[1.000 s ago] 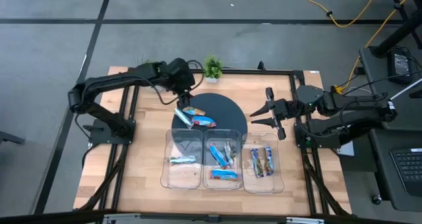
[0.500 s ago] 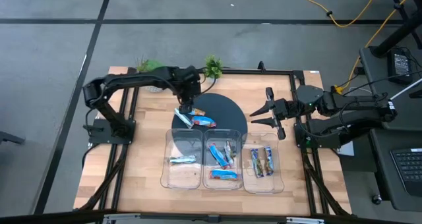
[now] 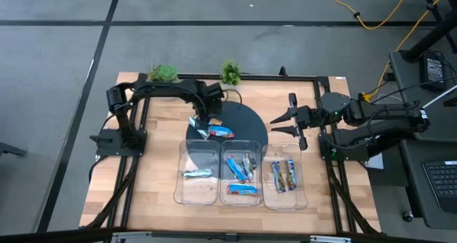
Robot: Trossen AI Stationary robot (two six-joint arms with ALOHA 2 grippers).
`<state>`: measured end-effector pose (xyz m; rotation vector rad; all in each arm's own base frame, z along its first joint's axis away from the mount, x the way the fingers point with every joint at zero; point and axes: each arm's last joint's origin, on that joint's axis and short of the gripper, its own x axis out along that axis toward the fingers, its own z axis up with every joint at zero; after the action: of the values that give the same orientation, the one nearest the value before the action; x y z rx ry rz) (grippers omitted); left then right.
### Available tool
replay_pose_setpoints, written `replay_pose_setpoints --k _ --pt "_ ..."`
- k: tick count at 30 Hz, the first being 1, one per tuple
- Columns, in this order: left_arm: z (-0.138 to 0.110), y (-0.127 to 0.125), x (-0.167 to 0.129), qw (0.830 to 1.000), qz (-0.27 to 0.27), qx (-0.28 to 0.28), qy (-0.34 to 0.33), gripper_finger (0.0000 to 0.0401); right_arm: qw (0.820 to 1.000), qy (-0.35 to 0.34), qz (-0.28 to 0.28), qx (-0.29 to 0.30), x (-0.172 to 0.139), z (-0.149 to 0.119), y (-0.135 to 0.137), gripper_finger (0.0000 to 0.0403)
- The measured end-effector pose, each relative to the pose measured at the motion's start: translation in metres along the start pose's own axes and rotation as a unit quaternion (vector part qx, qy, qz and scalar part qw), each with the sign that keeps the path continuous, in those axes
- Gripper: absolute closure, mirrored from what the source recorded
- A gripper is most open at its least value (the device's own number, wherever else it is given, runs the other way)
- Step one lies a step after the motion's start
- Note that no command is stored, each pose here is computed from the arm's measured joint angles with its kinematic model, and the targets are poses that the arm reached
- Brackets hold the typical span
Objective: Pick and place Granola Bars by type
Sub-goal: Put the orange granola bar into the left transparent bin
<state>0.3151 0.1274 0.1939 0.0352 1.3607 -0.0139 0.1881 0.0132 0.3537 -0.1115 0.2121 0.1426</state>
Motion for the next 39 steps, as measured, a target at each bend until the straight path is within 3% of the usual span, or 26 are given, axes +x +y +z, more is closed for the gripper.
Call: replay_pose_setpoints --k 10,24,31,39 --pt "0.004 -0.004 0.026 0.999 0.011 0.029 0.040 0.0166 1.000 0.000 0.000 0.000 0.000 0.000 0.000 0.0299" --pt "0.006 -0.002 0.048 0.998 0.025 0.016 0.060 0.0163 1.000 0.000 -0.001 0.002 0.000 0.000 0.000 0.0299" --pt "0.007 -0.001 0.048 0.998 0.031 0.007 0.058 0.0199 1.000 0.000 -0.002 0.003 0.000 0.000 -0.001 0.0299" --pt "0.007 -0.002 0.047 0.997 0.036 -0.011 0.060 0.0292 1.000 0.000 -0.003 0.003 0.000 0.000 -0.001 0.0299"
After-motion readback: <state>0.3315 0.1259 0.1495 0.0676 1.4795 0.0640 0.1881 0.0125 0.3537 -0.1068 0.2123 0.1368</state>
